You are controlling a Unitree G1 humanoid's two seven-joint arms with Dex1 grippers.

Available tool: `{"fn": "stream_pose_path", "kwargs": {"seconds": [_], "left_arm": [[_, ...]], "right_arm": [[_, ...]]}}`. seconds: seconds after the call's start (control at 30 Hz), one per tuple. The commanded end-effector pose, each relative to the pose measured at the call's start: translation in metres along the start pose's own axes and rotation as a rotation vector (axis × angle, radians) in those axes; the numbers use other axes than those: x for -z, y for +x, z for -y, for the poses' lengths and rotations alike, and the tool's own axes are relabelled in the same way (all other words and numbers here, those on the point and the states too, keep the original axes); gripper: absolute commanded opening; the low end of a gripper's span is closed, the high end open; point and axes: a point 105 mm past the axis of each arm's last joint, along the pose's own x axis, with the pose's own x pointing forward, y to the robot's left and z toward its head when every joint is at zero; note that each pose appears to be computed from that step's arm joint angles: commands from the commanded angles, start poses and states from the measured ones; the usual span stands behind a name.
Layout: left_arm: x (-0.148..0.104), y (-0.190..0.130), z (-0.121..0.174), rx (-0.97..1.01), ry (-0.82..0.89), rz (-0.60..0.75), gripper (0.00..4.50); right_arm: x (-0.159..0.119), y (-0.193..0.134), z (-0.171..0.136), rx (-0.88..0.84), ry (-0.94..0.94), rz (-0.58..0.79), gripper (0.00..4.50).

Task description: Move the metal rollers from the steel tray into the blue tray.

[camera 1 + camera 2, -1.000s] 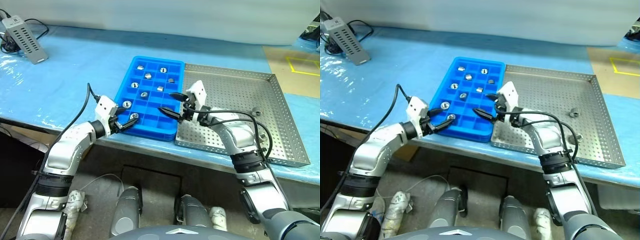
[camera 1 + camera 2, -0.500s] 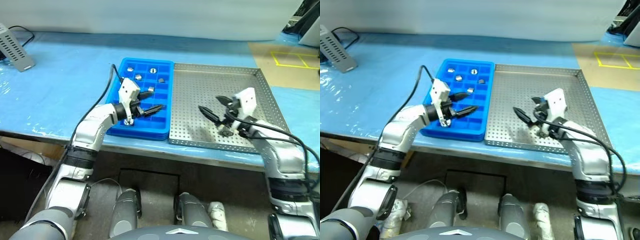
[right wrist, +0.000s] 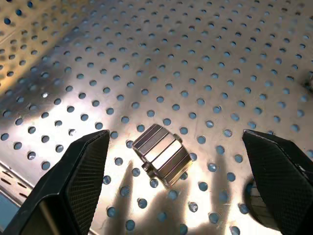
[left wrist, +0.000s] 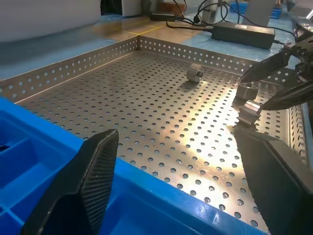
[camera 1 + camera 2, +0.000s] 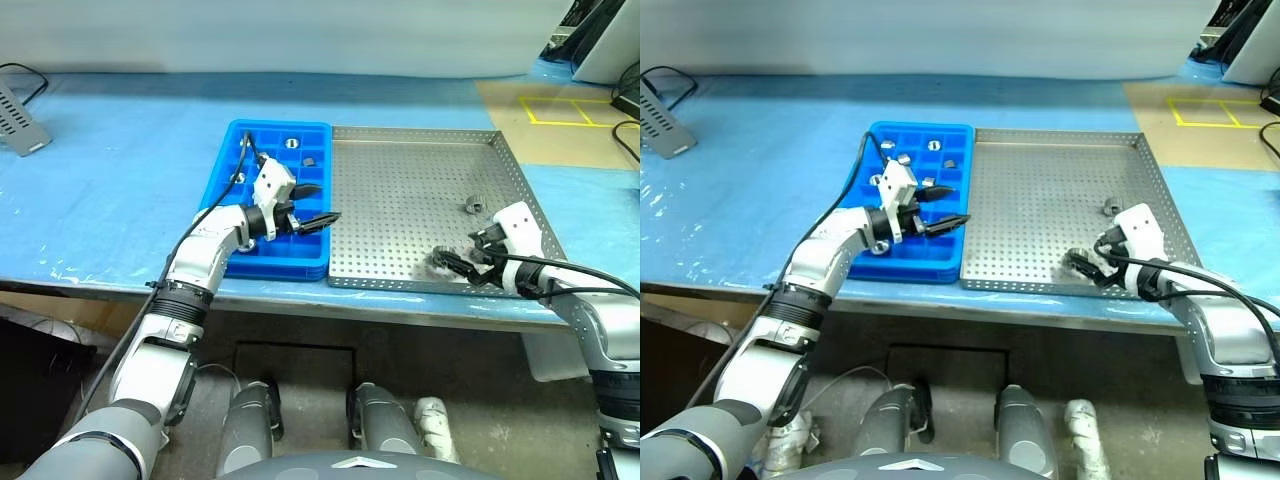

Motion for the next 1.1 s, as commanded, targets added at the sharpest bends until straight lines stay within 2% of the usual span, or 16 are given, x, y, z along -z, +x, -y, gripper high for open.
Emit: {"fn": "stream_pose_path", "kwargs": {"seconds": [0.03, 0.13, 0.23, 0.37, 0.5, 0.63, 0.73, 0.9, 1.1], "left_arm": [[-0.014, -0.006, -0.008, -0.024, 0.041, 0.035, 4.03], [-0.014, -0.009, -0.009, -0.033, 0.047, 0.031, 4.04], [-0.016, -0.013, -0.012, -0.058, 0.056, 0.037, 4.04], [-0.02, -0.026, -0.02, -0.114, 0.079, 0.033, 4.04], [-0.022, -0.034, -0.021, -0.147, 0.085, 0.04, 4.04], [-0.02, -0.036, -0.021, -0.169, 0.083, 0.037, 4.04], [-0.019, -0.034, -0.021, -0.17, 0.082, 0.039, 4.04], [-0.019, -0.031, -0.02, -0.167, 0.081, 0.041, 4.04], [-0.016, -0.032, -0.022, -0.168, 0.08, 0.029, 4.04]], "right_arm": [[-0.012, 0.011, -0.006, -0.032, -0.03, 0.028, 4.31], [-0.018, 0.021, -0.01, -0.064, -0.064, 0.018, 3.57], [-0.028, 0.025, -0.01, -0.081, -0.097, 0.027, 2.51], [-0.058, 0.027, -0.012, -0.112, -0.129, 0.113, 1.1], [-0.07, 0.028, -0.01, -0.117, -0.17, 0.138, 1.1], [-0.069, 0.02, -0.014, -0.188, -0.23, 0.094, 1.1], [-0.064, 0.012, -0.023, -0.275, -0.251, 0.053, 1.69], [-0.054, 0.014, -0.027, -0.293, -0.255, 0.009, 3.38], [-0.041, 0.035, -0.055, -0.364, -0.191, 0.012, 3.38]]}}
